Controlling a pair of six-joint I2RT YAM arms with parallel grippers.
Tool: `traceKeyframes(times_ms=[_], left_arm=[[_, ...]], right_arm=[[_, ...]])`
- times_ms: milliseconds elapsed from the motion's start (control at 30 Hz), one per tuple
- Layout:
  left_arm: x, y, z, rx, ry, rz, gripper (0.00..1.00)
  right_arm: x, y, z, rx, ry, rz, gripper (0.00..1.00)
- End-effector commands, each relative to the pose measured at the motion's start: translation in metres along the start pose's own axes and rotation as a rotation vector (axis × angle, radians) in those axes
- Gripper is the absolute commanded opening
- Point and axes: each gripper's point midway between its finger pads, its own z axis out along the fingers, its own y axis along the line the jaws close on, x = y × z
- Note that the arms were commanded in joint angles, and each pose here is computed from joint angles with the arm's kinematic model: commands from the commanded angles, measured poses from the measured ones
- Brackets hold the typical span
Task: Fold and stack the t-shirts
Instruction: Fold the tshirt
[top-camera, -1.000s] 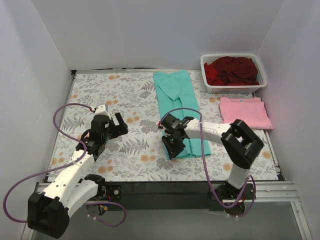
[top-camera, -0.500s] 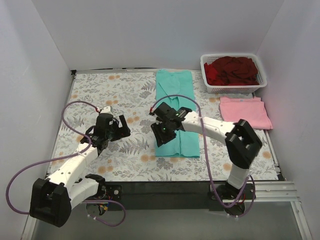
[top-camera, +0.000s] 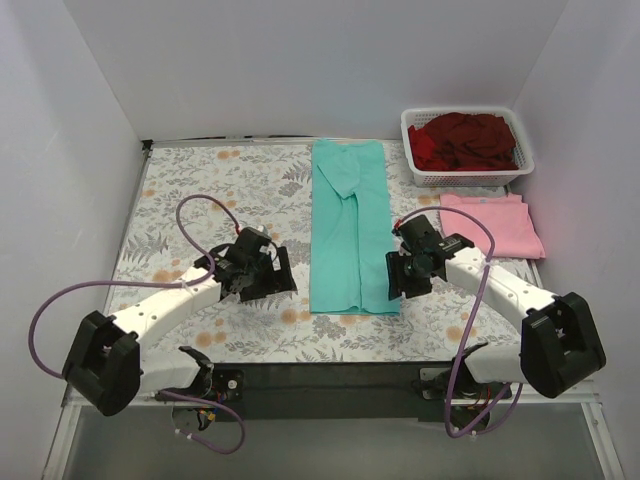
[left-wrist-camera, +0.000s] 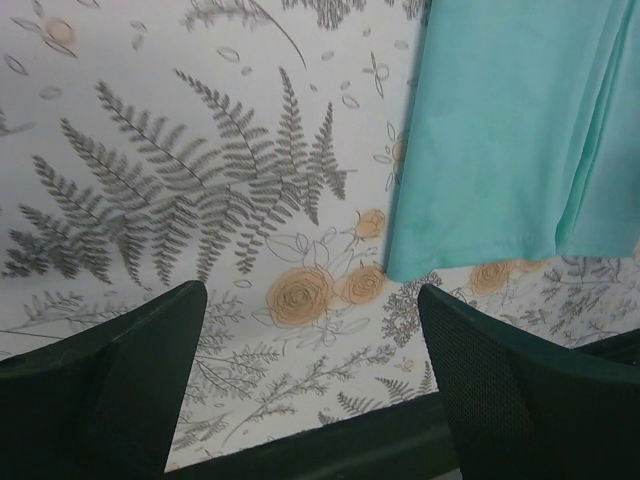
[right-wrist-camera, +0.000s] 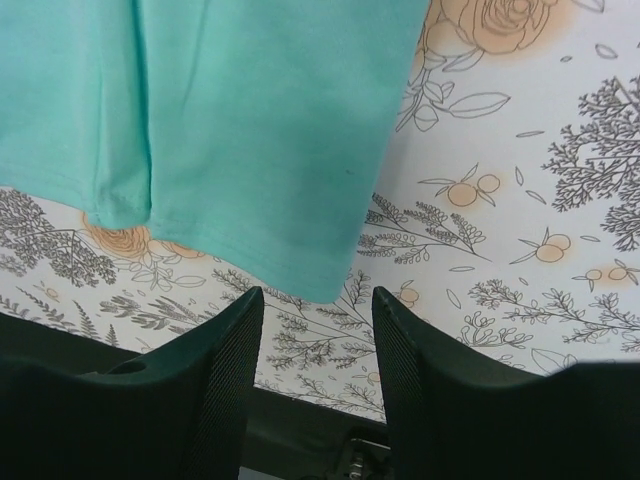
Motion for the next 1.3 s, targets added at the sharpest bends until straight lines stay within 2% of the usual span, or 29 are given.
traceKeyframes(times_ms=[0, 67, 133, 533, 667, 967, 1267], left_arm=[[0.02, -0.018, 0.001, -0.027, 0.081, -0.052, 0.85], [0.024, -0.033, 0.0, -0.016, 0.101, -0.028, 0.82], [0.024, -0.03, 0.007, -0.075, 0.099, -0.021, 0.81], [0.031, -0.048, 0.02, -0.085, 0.152, 0.0, 0.79], [0.036, -0.051, 0.022, -0.088, 0.168, 0.009, 0.73], [0.044, -0.054, 0.033, -0.108, 0.205, 0.033, 0.72], [0.049, -0.058, 0.042, -0.118, 0.233, 0.05, 0.71]], right_arm=[[0.005, 0.003, 0.002, -0.045, -0.007, 0.003, 0.54], [0.008, 0.004, 0.005, -0.059, -0.005, 0.016, 0.54], [0.009, 0.005, 0.01, -0.072, -0.007, 0.027, 0.53], [0.012, -0.006, 0.029, -0.023, 0.003, 0.031, 0.48], [0.009, -0.012, 0.028, 0.009, -0.014, 0.034, 0.47], [0.03, -0.018, 0.041, 0.007, 0.059, 0.025, 0.44], [0.047, -0.017, 0.048, -0.016, 0.121, 0.021, 0.33]])
